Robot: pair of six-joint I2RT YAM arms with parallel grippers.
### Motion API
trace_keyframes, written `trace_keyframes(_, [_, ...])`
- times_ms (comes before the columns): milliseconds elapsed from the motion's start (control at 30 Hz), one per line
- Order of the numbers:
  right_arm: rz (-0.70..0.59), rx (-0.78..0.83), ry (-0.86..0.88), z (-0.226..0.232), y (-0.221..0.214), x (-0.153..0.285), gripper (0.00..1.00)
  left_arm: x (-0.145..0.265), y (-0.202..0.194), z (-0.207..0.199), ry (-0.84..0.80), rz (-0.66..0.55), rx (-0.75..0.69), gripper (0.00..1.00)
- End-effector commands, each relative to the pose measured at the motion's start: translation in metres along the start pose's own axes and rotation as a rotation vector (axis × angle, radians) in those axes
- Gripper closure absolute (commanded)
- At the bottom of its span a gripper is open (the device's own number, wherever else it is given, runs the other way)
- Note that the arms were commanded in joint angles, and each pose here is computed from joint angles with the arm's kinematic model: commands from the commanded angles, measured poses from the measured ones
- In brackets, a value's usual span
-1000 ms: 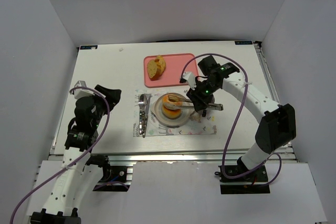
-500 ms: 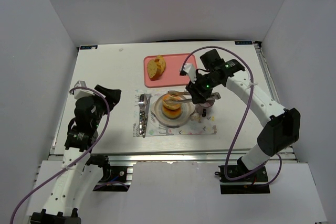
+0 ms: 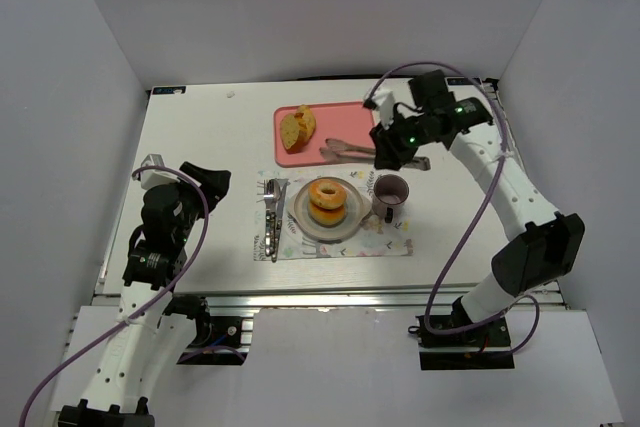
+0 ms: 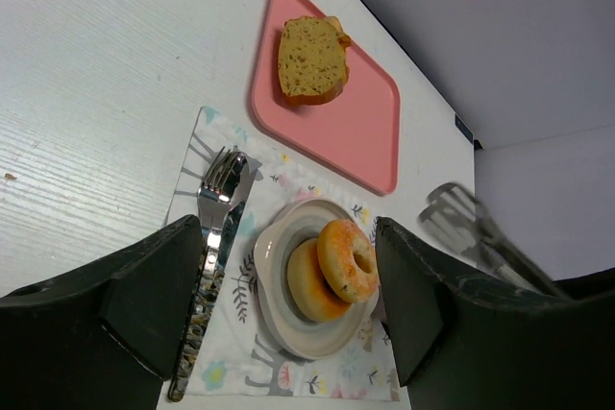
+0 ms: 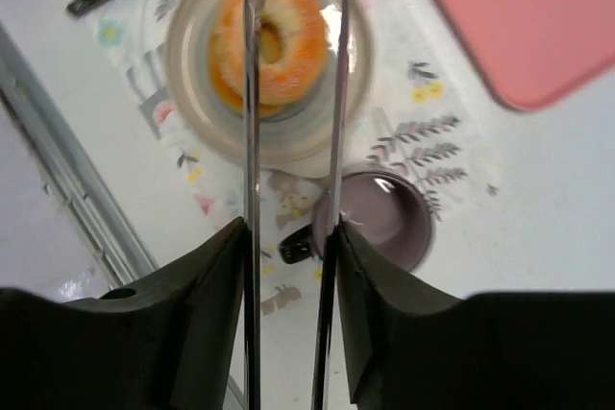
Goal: Place the bread
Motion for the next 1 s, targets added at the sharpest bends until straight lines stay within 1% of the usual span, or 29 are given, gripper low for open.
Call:
trace_keyframes(0, [-0.146, -0.114, -0.104, -0.04, 0.023, 0.03, 0.56, 0.002, 0.002, -0.001, -0.007, -0.012, -0.006, 0.18])
trace_keyframes(100, [-0.204, -0.236, -0.229, -0.087, 0.015, 0.048, 0.58, 0.003, 0.003, -0.002, -0.008, -0.015, -0.005, 0.18])
trace_keyframes(133, [-0.235, -0.279, -0.304, -0.112, 0.006, 0.057, 0.59, 0.003, 0.003, -0.002, -0.008, -0.015, -0.005, 0.18])
trace_keyframes(167, [-0.224, -0.326, -0.333, -0.121, -0.005, 0.06, 0.59, 0.002, 0.002, -0.001, -0.007, -0.014, -0.006, 0.18])
trace_keyframes(233, [-0.253, -0.371, -0.414, -0.145, -0.016, 0.065, 0.6, 0.003, 0.003, -0.002, -0.011, -0.018, -0.004, 0.18])
trace_keyframes(267, [-0.247, -0.409, -0.477, -0.16, -0.029, 0.071, 0.6, 0.003, 0.003, -0.002, -0.011, -0.018, -0.004, 0.18])
trace_keyframes(333, [-0.25, -0.457, -0.527, -0.174, -0.046, 0.065, 0.63, 0.003, 0.003, -0.002, -0.01, -0.019, -0.005, 0.18])
trace_keyframes(367, [-0.247, -0.504, -0.588, -0.186, -0.061, 0.073, 0.69, 0.003, 0.003, -0.002, -0.009, -0.018, -0.005, 0.18])
trace_keyframes(433, [-0.248, -0.555, -0.637, -0.197, -0.079, 0.066, 0.7, 0.003, 0.003, -0.002, -0.007, -0.018, -0.007, 0.18])
trace_keyframes(533, [-0.211, -0.638, -0.713, -0.211, -0.11, 0.057, 0.7, 0.002, 0.003, -0.002, -0.009, -0.018, -0.008, 0.18])
trace_keyframes(733, [-0.173, -0.714, -0.778, -0.222, -0.151, 0.031, 0.71, 0.001, 0.004, -0.003, -0.009, -0.014, -0.01, 0.18])
trace_keyframes(900, [-0.114, -0.749, -0.747, -0.224, -0.176, 0.005, 0.59, 0.0, 0.005, -0.004, -0.009, -0.014, -0.012, 0.18])
trace_keyframes(967, [-0.078, -0.764, -0.736, -0.222, -0.188, -0.005, 0.48, -0.001, 0.004, -0.004, -0.007, -0.012, -0.012, 0.18])
Point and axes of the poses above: each gripper's point midway between its finger pads, its own x axis back along the fingers, its own z axis along the line the jaws close on, y = z × x, the point moved 5 cm from there along x, back along the fingers, and after that the axes turned 5 degrees about -x, right-handed, at the moved point
